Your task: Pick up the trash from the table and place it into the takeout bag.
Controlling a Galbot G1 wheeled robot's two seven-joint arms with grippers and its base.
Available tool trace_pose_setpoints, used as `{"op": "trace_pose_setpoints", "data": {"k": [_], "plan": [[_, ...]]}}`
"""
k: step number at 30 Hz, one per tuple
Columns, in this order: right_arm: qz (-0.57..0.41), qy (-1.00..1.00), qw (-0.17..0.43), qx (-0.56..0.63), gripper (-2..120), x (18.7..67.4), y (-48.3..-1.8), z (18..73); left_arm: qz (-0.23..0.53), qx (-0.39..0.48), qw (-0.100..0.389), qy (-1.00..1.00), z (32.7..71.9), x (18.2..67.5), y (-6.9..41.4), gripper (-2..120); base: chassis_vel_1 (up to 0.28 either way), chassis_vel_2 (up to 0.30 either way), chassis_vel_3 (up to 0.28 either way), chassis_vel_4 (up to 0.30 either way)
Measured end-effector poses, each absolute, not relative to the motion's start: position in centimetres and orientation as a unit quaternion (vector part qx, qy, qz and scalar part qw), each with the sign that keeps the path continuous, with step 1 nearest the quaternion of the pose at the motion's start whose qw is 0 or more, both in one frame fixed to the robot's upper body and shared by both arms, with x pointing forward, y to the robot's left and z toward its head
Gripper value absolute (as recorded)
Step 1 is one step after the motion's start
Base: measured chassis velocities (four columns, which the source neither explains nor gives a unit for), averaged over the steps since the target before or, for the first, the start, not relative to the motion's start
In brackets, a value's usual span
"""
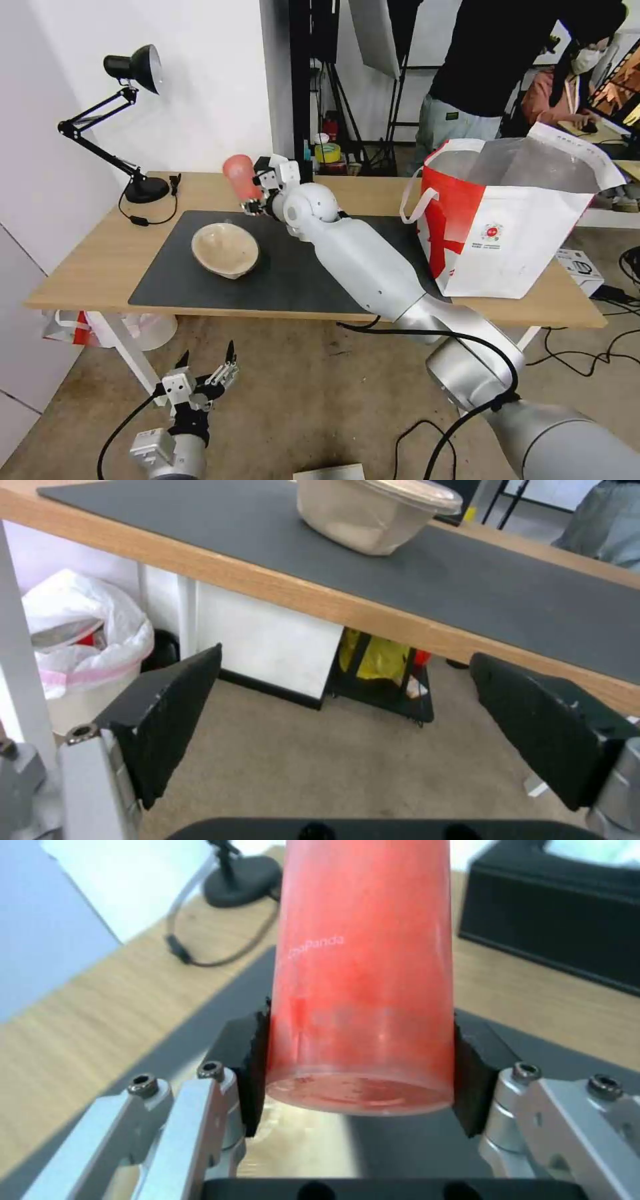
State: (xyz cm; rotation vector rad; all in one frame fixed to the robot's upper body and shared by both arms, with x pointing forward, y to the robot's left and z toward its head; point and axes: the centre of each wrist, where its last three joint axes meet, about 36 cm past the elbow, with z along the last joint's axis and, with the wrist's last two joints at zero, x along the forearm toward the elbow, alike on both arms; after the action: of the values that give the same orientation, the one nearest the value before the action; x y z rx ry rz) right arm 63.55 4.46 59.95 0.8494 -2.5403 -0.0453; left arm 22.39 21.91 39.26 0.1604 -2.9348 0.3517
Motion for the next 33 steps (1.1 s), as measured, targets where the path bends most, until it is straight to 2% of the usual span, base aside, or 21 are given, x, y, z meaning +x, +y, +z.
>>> {"op": "trace_pose_setpoints", "data": {"k": [15,20,23,33], "plan": [[-0.049,-0.924,0.171,0.340,50,58.3,4.9,64.8,0.109,0.057,0.086,-0.989,39.7,21.8,21.9,100,0.000,0.000,0.000,0.000],[-0.063,-0.933,0.142,0.323,50,57.3,1.5,65.9,0.104,0.060,0.085,-0.989,39.8,21.6,22.1,100,0.000,0.000,0.000,0.000],[-0.081,-0.942,0.126,0.300,50,56.9,-2.6,66.9,0.101,0.060,0.084,-0.990,39.8,21.6,22.2,100,0.000,0.000,0.000,0.000],[-0.132,-0.958,0.085,0.241,50,57.7,-11.0,70.9,0.105,0.059,0.088,-0.989,39.1,22.1,21.8,100,0.000,0.000,0.000,0.000]]}}
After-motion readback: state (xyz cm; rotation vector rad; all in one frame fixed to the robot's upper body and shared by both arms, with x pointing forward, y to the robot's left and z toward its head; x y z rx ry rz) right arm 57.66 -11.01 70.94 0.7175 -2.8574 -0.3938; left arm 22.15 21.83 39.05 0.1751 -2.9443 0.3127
